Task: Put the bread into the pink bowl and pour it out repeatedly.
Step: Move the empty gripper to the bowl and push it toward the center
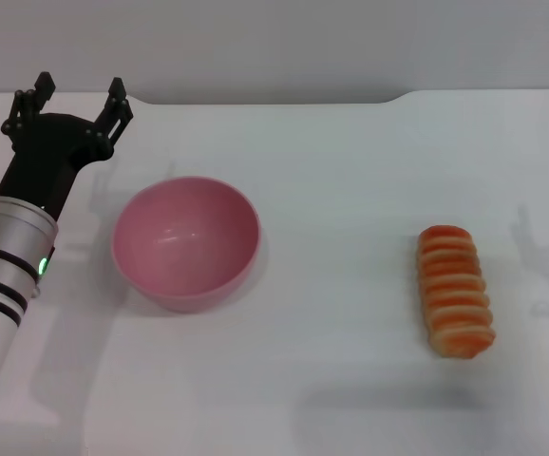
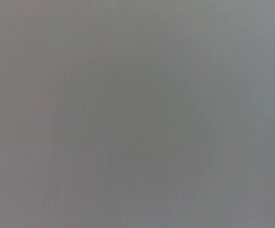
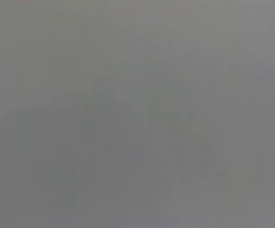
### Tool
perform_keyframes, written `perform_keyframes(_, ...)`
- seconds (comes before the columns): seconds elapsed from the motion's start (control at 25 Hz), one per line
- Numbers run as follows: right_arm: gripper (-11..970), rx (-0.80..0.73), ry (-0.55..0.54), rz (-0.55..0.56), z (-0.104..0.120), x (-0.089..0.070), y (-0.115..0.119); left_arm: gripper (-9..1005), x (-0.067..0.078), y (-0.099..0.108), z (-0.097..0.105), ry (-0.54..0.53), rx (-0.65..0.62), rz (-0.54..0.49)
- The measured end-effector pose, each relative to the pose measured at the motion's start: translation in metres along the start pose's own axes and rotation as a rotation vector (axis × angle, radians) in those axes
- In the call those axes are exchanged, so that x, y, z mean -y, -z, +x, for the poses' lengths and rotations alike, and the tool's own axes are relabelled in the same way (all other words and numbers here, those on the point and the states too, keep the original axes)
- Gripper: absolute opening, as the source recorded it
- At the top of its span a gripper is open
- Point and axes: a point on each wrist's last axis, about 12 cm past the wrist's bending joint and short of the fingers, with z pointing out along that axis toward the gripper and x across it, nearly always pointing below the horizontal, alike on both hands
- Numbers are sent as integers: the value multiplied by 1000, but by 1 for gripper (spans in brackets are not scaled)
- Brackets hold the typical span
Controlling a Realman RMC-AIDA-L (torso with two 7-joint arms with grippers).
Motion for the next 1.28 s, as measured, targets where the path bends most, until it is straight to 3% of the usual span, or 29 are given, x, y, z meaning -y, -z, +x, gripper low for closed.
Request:
perform_keyframes(0.52,808,16,3,-2,-3,-1,-5,852,5,-6,-4,23,-57,19)
perform_keyframes(0.64,808,20,0,-2,-4,-2,-5,851,6,-7,-17,26,-109,26)
perform_keyframes(0.76,808,18,-3,-3,-4,-2,-5,850,7,-8,-48,21,-156,44)
perform_keyframes(0.96,809,16,-2,-7,-4,-2,-7,848,8,-1,-80,-29,-331,122)
perform_keyframes(1.28,809,23,10,-30,-6,-3,-13,847,3,7,-73,-28,-601,209)
